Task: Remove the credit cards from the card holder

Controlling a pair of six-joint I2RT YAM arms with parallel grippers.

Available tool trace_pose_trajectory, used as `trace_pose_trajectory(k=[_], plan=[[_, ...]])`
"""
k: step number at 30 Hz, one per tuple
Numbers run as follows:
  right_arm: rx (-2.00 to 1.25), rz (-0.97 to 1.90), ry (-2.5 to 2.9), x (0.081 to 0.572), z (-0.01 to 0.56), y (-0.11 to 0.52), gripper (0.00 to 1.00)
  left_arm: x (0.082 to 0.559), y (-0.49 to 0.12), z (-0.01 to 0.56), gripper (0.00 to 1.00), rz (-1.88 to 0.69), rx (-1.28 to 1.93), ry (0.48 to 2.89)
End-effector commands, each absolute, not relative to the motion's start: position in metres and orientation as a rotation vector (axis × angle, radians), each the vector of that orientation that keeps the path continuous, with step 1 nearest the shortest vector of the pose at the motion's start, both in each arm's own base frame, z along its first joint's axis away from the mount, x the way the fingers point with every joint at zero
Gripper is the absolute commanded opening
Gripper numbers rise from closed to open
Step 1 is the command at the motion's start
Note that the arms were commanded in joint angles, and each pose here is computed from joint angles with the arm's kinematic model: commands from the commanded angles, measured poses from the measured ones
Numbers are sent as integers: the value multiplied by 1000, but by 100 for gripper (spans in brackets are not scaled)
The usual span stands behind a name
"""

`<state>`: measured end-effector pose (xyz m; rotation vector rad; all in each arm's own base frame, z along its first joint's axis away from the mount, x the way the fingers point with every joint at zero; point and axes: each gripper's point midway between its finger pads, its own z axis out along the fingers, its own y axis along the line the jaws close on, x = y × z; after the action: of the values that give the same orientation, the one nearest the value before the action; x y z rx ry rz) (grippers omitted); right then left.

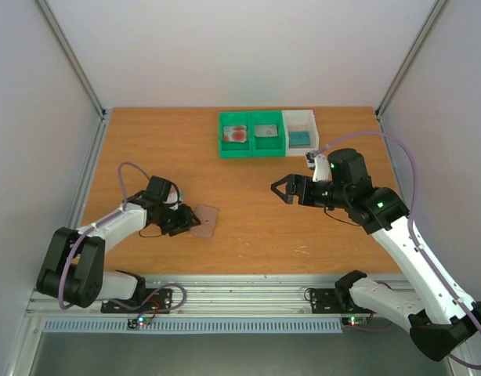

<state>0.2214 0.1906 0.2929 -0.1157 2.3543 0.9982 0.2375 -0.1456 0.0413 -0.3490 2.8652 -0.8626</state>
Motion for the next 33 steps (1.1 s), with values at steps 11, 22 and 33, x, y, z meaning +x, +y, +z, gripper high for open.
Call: trace_pose_trajectory(k=[11,22,33], plan=[[-88,1138,2453,225,271,214,82,250,-153,64,51,-884,-372,2751],[-118,1142,2491,219,260,223,76,281,-147,41,48,-871,-357,2734],[-168,1105,2567,214,238,248,67,278,-160,24,24,-988,-369,2766]])
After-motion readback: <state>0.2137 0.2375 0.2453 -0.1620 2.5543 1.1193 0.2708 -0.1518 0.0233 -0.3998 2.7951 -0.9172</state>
